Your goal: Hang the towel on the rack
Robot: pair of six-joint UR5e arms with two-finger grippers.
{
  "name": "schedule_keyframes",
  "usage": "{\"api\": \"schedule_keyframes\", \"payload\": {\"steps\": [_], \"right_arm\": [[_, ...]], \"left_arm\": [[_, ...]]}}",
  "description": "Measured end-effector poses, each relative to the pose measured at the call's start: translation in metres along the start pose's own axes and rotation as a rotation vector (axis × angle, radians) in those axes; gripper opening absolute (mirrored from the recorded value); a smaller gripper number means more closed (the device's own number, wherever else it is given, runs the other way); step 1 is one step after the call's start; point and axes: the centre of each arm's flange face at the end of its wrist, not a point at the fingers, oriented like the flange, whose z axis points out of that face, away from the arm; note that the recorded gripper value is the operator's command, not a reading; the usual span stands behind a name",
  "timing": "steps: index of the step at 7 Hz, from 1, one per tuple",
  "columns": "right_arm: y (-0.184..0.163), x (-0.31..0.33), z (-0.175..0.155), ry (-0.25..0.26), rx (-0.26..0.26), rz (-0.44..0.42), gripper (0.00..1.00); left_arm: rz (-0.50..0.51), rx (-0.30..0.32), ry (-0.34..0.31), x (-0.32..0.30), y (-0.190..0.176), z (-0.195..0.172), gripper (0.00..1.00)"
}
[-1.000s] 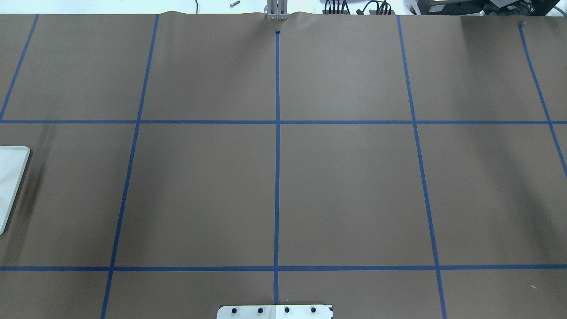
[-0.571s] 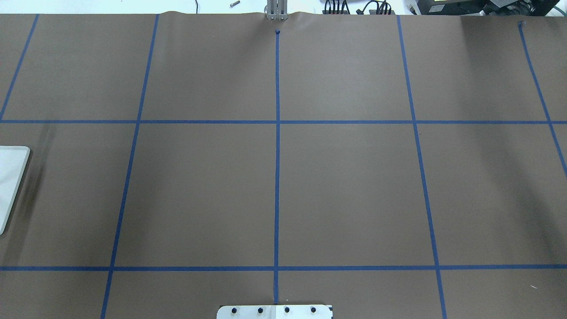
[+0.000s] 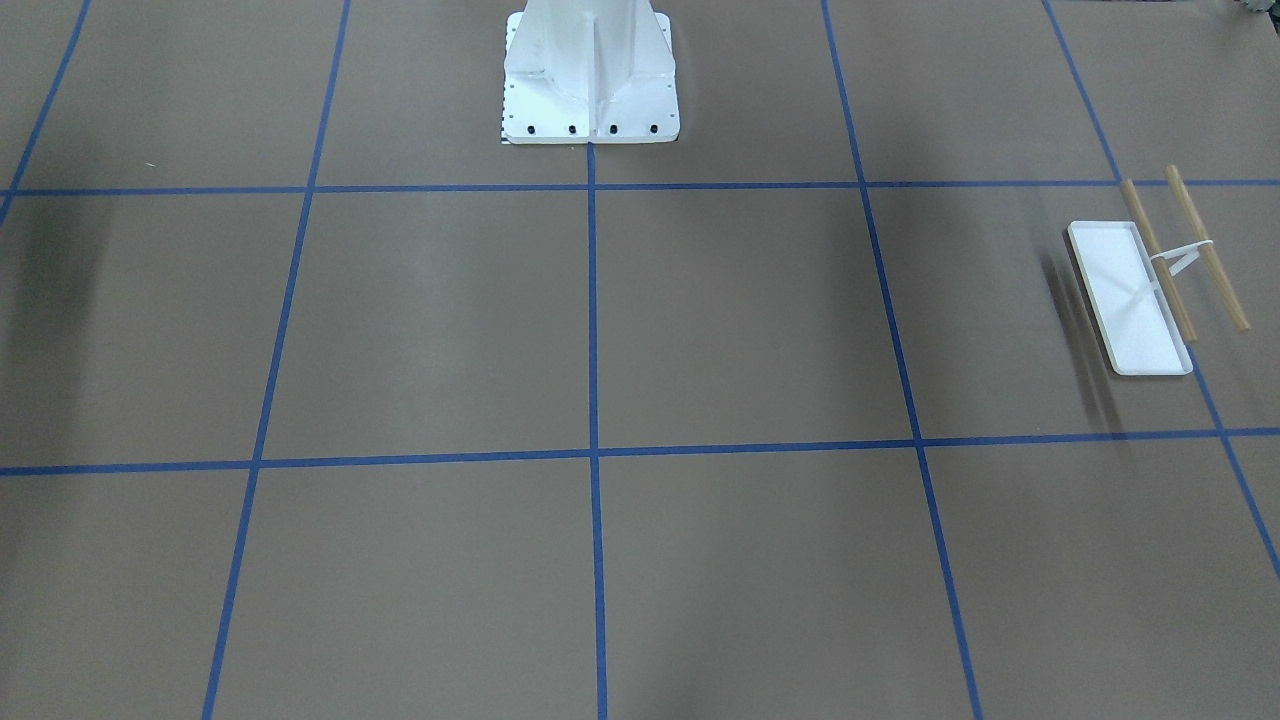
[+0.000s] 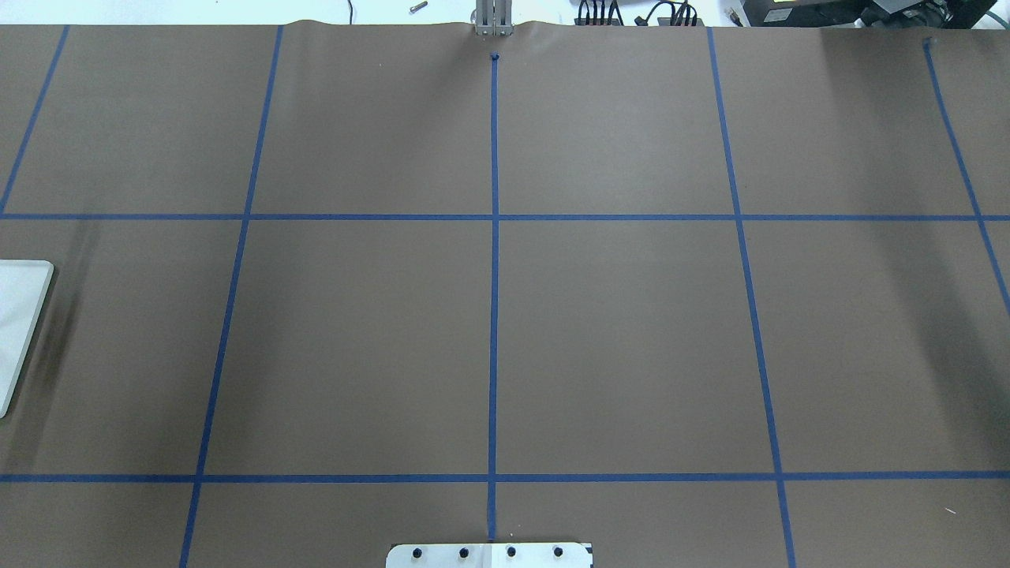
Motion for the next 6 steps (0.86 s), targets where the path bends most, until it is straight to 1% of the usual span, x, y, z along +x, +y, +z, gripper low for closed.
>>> {"api": "schedule_keyframes", "payload": {"steps": [1, 2, 3, 4, 5, 6], "right_arm": [[-0.002, 0.017, 0.009, 0.061, 0.03, -0.002, 1.0], [-0.004, 0.034, 0.02, 0.096, 0.032, 0.031, 0.97], [-0.008, 0.049, 0.031, 0.072, 0.013, 0.086, 0.89], [-0.016, 0.068, 0.042, 0.021, -0.015, 0.195, 0.89], [-0.029, 0.086, 0.049, -0.015, -0.037, 0.316, 0.9], [-0.034, 0.108, 0.053, -0.025, -0.051, 0.398, 0.9]], "left_arm": [[0.0, -0.001, 0.0, 0.0, 0.0, 0.0, 0.98], [0.0, -0.002, 0.001, 0.001, 0.0, 0.001, 0.98], [-0.004, -0.003, 0.002, 0.001, 0.0, 0.002, 0.98], [-0.022, -0.004, 0.002, 0.002, -0.001, 0.002, 0.98], [-0.042, -0.004, 0.002, 0.003, -0.003, 0.003, 0.98], [-0.051, -0.005, 0.003, 0.004, -0.003, 0.004, 0.98]]}}
